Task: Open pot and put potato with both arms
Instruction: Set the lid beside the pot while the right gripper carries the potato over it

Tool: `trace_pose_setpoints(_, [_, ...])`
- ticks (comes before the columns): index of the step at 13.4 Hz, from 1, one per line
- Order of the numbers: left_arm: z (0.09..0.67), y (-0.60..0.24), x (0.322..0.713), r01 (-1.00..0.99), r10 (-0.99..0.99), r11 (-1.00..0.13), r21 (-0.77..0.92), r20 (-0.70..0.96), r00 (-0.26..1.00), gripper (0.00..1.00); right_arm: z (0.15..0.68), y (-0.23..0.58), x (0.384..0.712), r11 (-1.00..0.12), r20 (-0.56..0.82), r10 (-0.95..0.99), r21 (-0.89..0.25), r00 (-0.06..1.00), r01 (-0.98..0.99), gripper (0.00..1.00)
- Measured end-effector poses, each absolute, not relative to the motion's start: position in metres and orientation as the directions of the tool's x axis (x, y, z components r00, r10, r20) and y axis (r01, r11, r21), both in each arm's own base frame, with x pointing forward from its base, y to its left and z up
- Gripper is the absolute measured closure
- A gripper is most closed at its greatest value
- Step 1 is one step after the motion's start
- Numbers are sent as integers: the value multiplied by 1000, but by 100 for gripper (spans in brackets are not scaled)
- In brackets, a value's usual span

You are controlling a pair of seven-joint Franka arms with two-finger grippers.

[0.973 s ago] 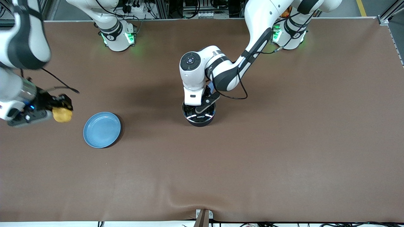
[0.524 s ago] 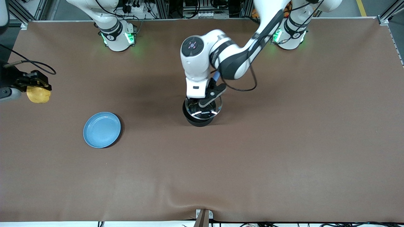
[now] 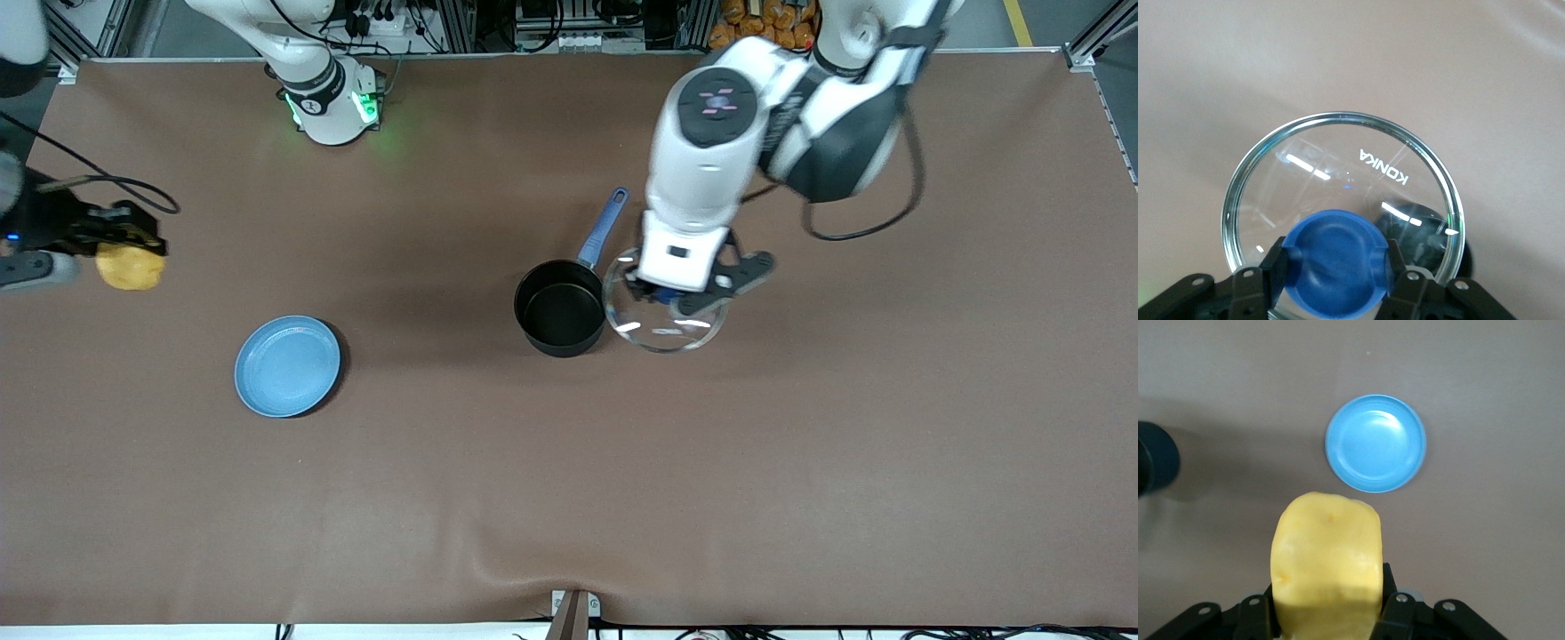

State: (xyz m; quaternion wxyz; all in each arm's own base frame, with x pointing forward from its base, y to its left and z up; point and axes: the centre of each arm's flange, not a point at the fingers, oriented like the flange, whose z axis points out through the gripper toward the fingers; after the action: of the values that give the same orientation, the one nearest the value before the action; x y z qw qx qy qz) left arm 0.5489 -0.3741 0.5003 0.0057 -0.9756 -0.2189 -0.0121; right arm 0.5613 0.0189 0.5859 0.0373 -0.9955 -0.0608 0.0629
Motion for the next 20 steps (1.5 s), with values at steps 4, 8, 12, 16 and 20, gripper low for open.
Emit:
trace_pose_setpoints(4, [498,-276,575,283,283,-958,-49,7,959,40,585,160,555,-995,-44,83,-66,996,80,46])
trace_pose_setpoints(8, [473,-170,606,190,191,-981,-51,-17,982,40,537,270,551,-994,-20,82,-77,996,80,46])
trace_pose_setpoints(12, [409,-114,609,114,114,-993,-26,8,993,40,443,367,549,-992,-18,88,-91,996,86,46])
trace_pose_setpoints(16, [334,-73,587,65,65,-998,-9,33,997,40,358,426,534,-993,-42,89,-85,995,85,46])
trace_pose_setpoints(20, [291,-63,564,56,56,-998,4,56,997,40,307,455,517,-993,-70,95,-70,993,90,46])
